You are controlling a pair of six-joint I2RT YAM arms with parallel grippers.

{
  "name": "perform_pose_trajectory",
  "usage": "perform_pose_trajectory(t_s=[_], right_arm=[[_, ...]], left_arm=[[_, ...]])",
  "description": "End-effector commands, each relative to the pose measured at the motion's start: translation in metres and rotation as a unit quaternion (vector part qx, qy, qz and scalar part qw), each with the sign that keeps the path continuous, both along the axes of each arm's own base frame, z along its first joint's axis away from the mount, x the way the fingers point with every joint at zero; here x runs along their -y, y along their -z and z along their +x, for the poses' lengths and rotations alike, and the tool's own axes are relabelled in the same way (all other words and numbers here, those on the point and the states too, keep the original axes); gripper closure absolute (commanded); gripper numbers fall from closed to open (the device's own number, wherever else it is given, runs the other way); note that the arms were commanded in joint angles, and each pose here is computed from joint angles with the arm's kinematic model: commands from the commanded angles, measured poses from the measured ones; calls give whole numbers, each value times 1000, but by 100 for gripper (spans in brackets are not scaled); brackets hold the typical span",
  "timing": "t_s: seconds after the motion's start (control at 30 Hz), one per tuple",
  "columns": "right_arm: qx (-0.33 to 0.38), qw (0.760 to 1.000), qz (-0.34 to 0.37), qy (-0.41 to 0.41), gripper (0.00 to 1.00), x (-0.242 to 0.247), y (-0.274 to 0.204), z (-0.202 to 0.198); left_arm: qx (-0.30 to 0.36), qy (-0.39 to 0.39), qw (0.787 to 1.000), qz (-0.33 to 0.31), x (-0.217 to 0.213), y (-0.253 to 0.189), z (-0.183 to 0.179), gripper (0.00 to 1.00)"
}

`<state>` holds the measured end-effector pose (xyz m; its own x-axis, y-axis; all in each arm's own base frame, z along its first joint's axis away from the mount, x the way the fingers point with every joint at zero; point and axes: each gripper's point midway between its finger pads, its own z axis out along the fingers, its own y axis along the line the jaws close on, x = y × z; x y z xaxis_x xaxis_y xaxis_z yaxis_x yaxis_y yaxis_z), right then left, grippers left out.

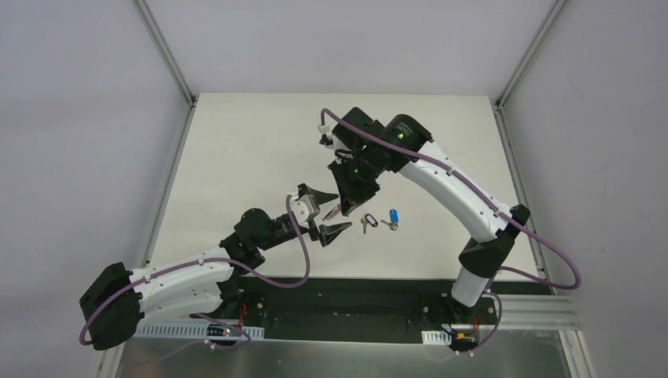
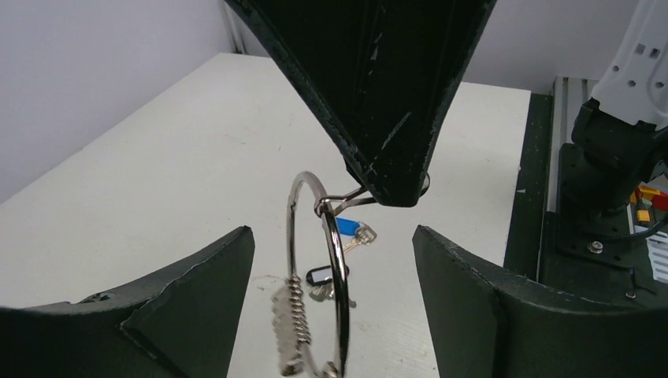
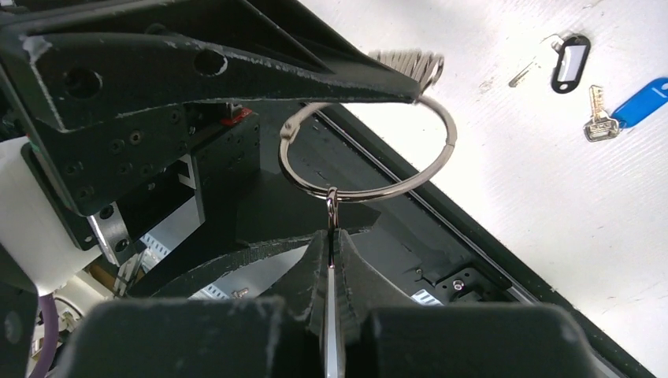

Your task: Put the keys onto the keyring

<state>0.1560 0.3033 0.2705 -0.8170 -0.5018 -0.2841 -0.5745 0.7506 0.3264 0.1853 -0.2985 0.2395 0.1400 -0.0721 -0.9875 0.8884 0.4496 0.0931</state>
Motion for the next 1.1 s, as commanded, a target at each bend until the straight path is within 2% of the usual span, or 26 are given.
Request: perform_pose_trajectory(t_s=[0.0,0.23,0.4,0.8,0.87,0.9,1.07], right_arm=[[-20,1000,16,-14,100,-4,-12,-15],[-27,999,28,-27,100,-14,-18,-25],[-27,998,37,-30,100,-15,-23,-29],[-27,998,41,-37,100,-15,-26,-40],[-29,998,39,-36,100,-13,-24,-41],[-29,998,38,-37,100,-12,-24,-43],[-28,999,31,-33,100,-9,-20,-46]], left_arm=[[58,26,996,-66,2,-39,-10,27],[67,38,994,-81,6,-44,-12,34],[73,38,993,-85,6,-44,-12,43],[84,34,992,-91,1,-46,-14,86],[87,31,991,-92,0,-47,-14,98],[88,31,991,-93,-1,-49,-15,100],[93,35,990,-98,-4,-55,-19,100]])
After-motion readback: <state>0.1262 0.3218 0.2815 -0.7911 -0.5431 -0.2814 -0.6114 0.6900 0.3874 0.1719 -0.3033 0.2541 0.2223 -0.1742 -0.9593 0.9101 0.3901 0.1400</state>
